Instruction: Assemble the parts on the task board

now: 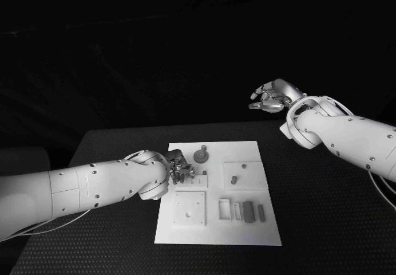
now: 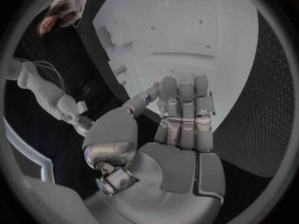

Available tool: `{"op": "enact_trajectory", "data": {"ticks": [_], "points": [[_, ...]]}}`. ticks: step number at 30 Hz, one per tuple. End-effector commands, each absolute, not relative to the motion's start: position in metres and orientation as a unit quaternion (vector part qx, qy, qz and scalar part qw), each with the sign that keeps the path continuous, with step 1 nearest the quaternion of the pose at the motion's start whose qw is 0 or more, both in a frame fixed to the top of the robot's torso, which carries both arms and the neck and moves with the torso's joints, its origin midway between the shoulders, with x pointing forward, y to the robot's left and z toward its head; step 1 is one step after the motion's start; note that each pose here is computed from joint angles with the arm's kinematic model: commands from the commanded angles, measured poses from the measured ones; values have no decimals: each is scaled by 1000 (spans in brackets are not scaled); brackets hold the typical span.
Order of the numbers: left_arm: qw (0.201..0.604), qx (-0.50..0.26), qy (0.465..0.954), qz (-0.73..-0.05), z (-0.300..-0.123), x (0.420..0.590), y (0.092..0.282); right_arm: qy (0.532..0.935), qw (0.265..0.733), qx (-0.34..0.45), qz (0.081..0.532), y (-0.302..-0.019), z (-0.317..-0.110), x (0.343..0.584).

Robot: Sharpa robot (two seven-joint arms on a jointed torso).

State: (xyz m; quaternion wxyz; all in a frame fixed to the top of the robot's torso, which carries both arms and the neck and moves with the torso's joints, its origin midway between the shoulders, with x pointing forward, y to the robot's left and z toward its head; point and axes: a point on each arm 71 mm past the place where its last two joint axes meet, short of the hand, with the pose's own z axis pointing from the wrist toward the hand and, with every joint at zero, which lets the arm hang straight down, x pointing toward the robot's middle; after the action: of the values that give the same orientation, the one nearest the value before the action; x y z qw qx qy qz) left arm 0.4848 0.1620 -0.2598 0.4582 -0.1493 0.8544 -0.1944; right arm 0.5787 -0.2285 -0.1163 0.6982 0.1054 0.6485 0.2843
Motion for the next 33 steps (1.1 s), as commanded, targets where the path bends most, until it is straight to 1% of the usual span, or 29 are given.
{"op": "enact_trajectory", "data": {"ticks": [1,6,14,18,26,33], "points": [[461,-157,852,-191,-260,485,162,654,692,102,287,-227,-117,579],[466,-160,849,-190,-259,487,164,655,692,102,286,-228,-117,579],[469,-142,853,-179,-262,487,163,656,691,104,285,-228,-118,580],[460,-136,860,-175,-267,486,164,657,689,105,287,-228,-118,579],[454,-135,864,-170,-271,485,166,655,673,144,311,-231,-119,581],[455,-130,864,-171,-271,486,162,654,668,151,320,-229,-119,581]]}}
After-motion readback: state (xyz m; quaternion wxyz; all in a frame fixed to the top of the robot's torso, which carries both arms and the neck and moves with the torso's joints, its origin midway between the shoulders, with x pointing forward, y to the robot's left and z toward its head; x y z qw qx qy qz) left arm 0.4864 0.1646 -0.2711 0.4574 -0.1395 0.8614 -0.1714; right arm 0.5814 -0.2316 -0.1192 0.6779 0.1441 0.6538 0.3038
